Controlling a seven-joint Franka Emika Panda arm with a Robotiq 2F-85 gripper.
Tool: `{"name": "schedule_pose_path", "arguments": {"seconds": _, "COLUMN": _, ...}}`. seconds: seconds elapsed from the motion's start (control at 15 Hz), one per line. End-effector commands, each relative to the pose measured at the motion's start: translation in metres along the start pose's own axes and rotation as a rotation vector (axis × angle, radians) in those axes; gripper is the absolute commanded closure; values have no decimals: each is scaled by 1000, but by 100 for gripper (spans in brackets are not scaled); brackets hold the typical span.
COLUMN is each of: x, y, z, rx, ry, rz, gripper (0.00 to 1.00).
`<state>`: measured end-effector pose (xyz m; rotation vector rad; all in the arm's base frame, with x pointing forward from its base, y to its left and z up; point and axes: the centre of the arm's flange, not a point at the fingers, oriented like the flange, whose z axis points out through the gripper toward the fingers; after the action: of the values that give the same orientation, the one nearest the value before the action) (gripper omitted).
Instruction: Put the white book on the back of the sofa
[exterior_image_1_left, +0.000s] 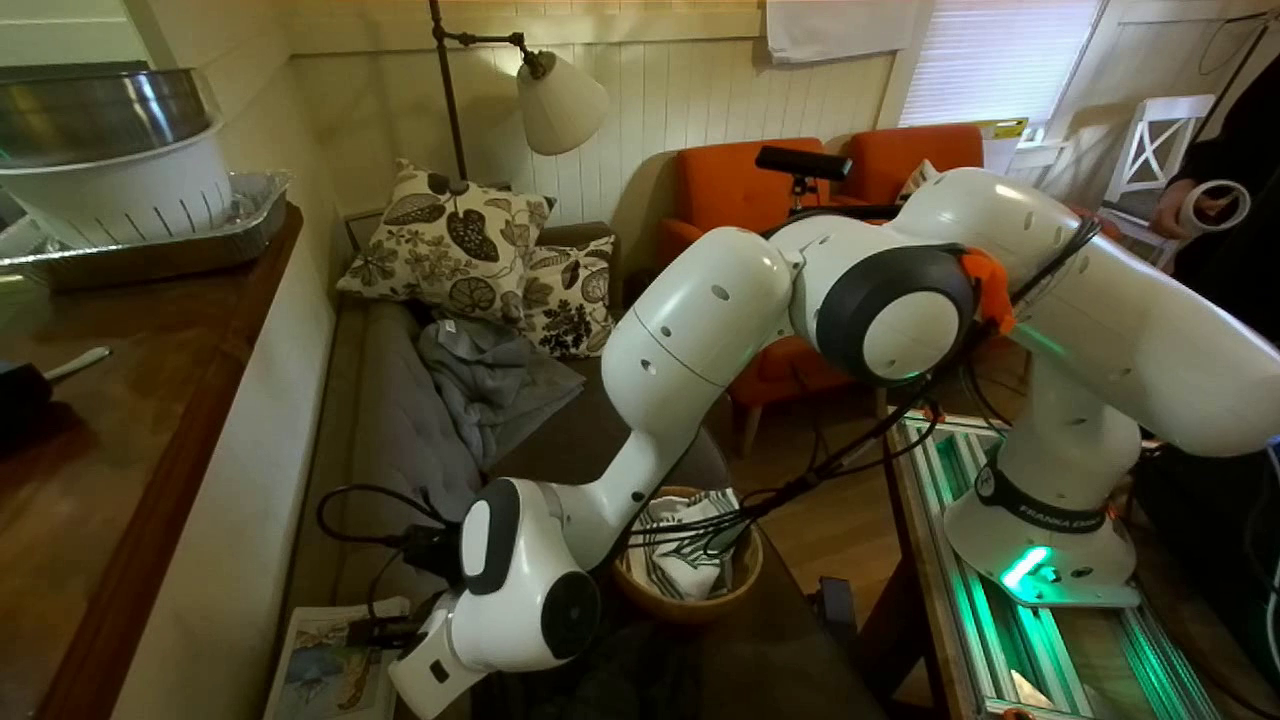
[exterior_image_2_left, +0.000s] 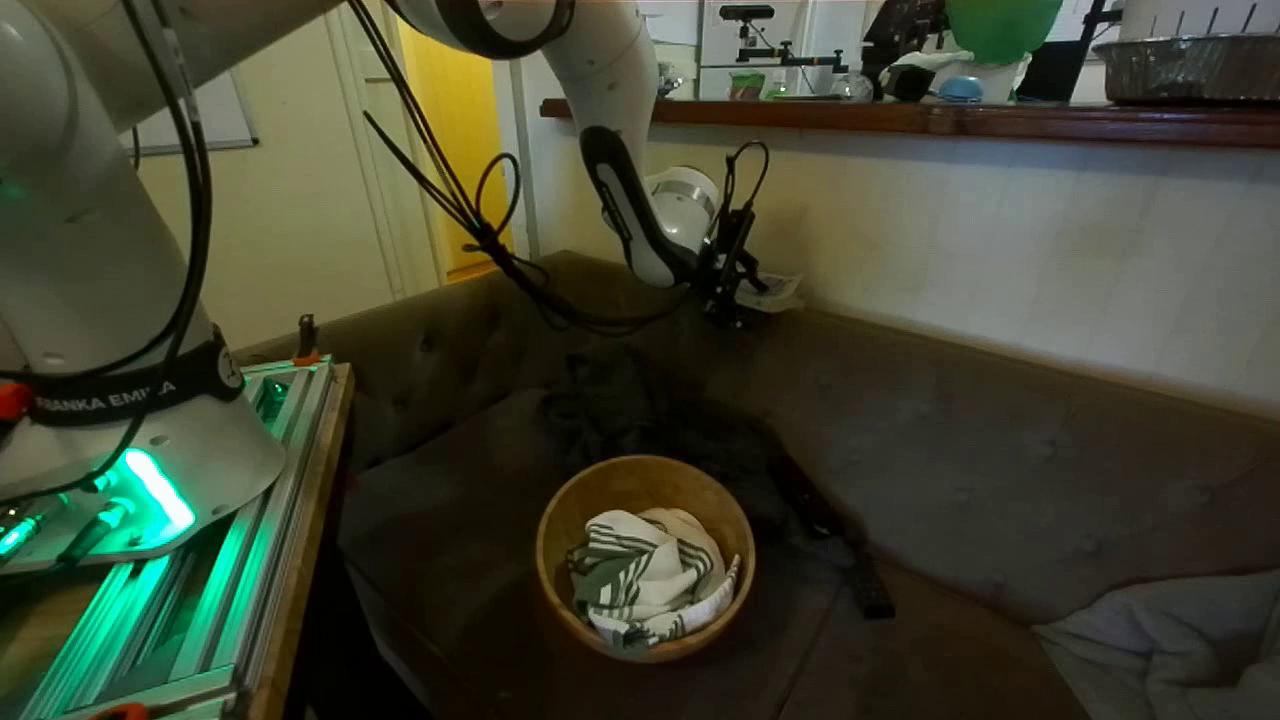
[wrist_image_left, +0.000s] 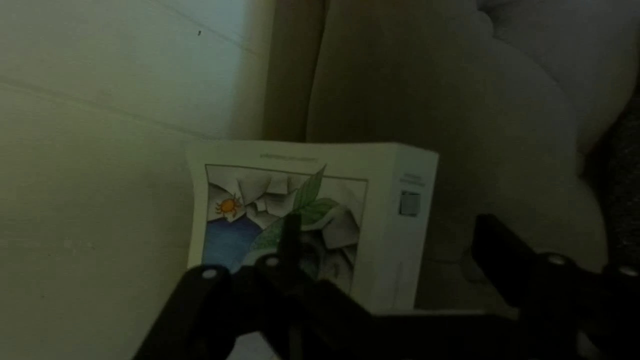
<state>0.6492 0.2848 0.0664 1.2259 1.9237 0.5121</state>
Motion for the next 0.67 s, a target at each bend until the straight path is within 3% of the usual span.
{"name": "schedule_pose_path", "arguments": {"seconds": 0.0, "x": 8, "y": 8, "z": -4, "rx": 10, "ry": -2, "rz": -13, "gripper": 0}}
{"name": "schedule_pose_path", "arguments": {"seconds": 0.4, "x": 27, "y": 19, "z": -52, "rx": -45, "ry": 8, "rz": 24, "gripper": 0}}
{"name": "schedule_pose_path", "arguments": {"seconds": 0.6, "x": 38, "y": 14, "z": -96, "rx": -35, "ry": -16, "rz": 55, "gripper": 0}}
